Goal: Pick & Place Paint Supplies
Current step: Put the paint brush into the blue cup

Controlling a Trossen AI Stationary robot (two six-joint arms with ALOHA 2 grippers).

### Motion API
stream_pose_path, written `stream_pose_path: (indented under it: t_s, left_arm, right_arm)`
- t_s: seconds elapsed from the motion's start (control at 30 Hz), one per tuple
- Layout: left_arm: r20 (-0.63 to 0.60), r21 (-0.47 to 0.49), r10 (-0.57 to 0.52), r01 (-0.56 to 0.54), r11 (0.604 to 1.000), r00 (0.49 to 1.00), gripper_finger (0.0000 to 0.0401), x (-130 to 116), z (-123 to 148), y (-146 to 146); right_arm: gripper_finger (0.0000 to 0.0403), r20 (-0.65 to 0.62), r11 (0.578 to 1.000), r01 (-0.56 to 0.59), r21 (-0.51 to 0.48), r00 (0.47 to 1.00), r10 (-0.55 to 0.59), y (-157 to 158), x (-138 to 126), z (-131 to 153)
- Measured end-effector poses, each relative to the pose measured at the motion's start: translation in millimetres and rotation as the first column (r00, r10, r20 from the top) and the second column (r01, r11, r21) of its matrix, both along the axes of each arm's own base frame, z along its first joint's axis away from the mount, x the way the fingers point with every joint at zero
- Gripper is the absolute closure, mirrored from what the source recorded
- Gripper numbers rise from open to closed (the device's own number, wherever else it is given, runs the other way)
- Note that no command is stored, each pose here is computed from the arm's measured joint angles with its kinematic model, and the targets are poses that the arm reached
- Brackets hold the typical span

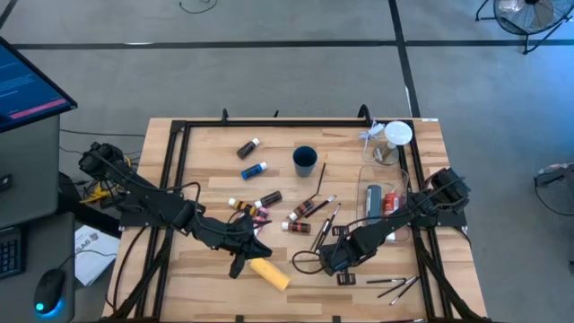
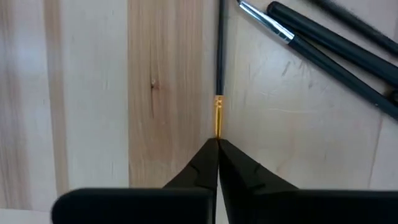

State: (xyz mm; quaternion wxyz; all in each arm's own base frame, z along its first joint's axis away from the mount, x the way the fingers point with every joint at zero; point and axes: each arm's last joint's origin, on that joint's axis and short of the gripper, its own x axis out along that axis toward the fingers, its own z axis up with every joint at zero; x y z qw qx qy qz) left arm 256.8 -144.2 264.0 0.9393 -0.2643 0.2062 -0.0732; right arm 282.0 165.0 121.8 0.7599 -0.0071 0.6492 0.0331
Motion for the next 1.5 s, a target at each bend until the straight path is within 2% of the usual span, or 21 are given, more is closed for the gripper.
stream_pose_path:
  t_s: [0.13,0.27,0.37,0.57,0.8,0.93,1.1,1.3,1.5]
  left_arm:
    - [-0.002,-0.003,-0.011,0.011,1.000,1.000,0.0401,-0.1,-0.1,-0.3]
    - [-0.003,-0.004,-0.024,0.024,1.000,1.000,0.0401,-0.3,-0.1,-0.8]
    - [-0.004,-0.004,-0.024,0.024,1.000,1.000,0.0401,-0.3,-0.2,-0.7]
    - [-0.001,0.003,-0.027,0.027,1.000,1.000,0.0401,-0.3,-0.1,-0.7]
    - [0.004,0.025,-0.034,0.034,0.999,0.999,0.0401,-0.3,-0.1,-0.7]
    - [0.005,0.027,-0.035,0.035,0.999,0.999,0.0401,-0.3,-0.1,-0.7]
    - [0.008,0.045,-0.041,0.041,0.998,0.999,0.0401,-0.3,-0.2,-0.7]
    - [0.001,0.053,-0.038,0.038,0.998,0.999,0.0401,0.1,-1.0,0.7]
    - [-0.021,0.065,-0.037,0.039,0.997,0.999,0.0401,-0.6,-3.2,1.2]
  right_arm:
    - [0.0400,-0.016,0.999,0.049,0.003,0.999,-0.049,1.0,1.4,2.7]
    - [0.0402,-0.042,0.999,0.048,-0.007,0.998,-0.048,4.1,5.4,11.5]
    - [0.0402,-0.114,0.998,0.045,-0.048,0.992,-0.050,3.2,3.1,19.1]
    - [0.0403,-0.189,0.995,0.039,-0.096,0.980,-0.057,4.6,5.4,47.0]
    - [0.0403,-0.210,0.993,0.044,-0.111,0.975,-0.066,5.9,13.9,84.6]
    - [0.0403,-0.257,0.988,0.060,-0.141,0.962,-0.096,-1.7,16.0,109.8]
    - [0.0403,-0.325,0.976,0.111,-0.186,0.931,-0.168,-24.8,19.7,141.8]
    - [0.0403,-0.254,0.970,0.228,-0.081,0.937,-0.241,-62.1,36.5,172.1]
    - [0.0403,-0.229,0.920,0.389,-0.038,0.893,-0.387,-110.8,49.8,183.3]
